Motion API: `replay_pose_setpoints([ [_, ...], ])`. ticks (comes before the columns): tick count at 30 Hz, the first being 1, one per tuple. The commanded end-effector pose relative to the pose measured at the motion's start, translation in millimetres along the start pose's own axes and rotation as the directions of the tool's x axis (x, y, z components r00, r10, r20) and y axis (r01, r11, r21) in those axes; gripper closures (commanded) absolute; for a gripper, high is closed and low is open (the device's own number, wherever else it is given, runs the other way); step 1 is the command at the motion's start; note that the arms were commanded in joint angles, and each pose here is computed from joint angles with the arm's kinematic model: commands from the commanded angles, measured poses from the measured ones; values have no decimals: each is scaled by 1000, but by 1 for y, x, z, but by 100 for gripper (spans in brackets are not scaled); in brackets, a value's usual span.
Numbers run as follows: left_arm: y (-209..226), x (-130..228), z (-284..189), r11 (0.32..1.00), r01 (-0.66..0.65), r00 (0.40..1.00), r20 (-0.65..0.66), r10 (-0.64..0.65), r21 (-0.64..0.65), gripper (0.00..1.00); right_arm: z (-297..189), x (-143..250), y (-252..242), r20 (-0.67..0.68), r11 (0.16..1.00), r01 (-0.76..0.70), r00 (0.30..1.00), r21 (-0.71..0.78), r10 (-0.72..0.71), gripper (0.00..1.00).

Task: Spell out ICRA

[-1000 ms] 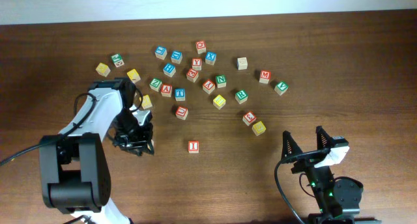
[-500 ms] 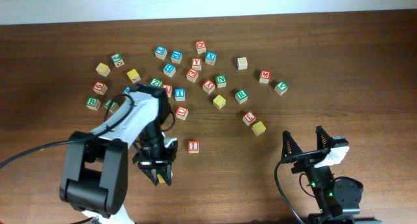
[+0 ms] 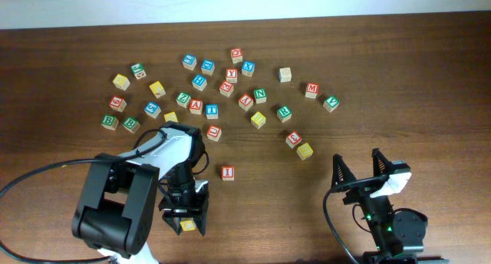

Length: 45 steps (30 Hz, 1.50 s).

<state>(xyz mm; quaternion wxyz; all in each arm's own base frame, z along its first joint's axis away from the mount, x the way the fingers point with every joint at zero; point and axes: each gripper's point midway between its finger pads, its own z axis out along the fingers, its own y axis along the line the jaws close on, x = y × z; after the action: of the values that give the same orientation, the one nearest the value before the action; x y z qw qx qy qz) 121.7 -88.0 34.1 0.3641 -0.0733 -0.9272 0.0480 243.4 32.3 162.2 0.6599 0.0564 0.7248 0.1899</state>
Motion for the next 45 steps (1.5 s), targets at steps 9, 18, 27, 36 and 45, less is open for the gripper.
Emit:
replay_pose_setpoints([
  [9, -4, -2, -5, 1000, -1, 1000, 11, 0, 16, 42, 0, 2, -1, -4, 1000, -2, 1000, 6, 2, 1],
  [18, -36, -19, -122, 997, -73, 962, 264, 65, 22, 41, 0, 2, -1, -4, 1000, -2, 1000, 7, 2, 2],
  [27, 62, 50, -268, 928, 296, 488, 800, -350, 226, 1, 0, 2, -1, -4, 1000, -2, 1000, 6, 2, 2],
  [36, 117, 82, -268, 817, 429, 350, 763, -543, 385, 1, -8, 13, 51, -177, 902, -354, 932, -248, 317, 2],
  [45, 138, 88, -269, 624, 511, 193, 628, -754, 592, 1, -73, -104, 148, -84, 655, -304, 935, -692, 346, 2],
])
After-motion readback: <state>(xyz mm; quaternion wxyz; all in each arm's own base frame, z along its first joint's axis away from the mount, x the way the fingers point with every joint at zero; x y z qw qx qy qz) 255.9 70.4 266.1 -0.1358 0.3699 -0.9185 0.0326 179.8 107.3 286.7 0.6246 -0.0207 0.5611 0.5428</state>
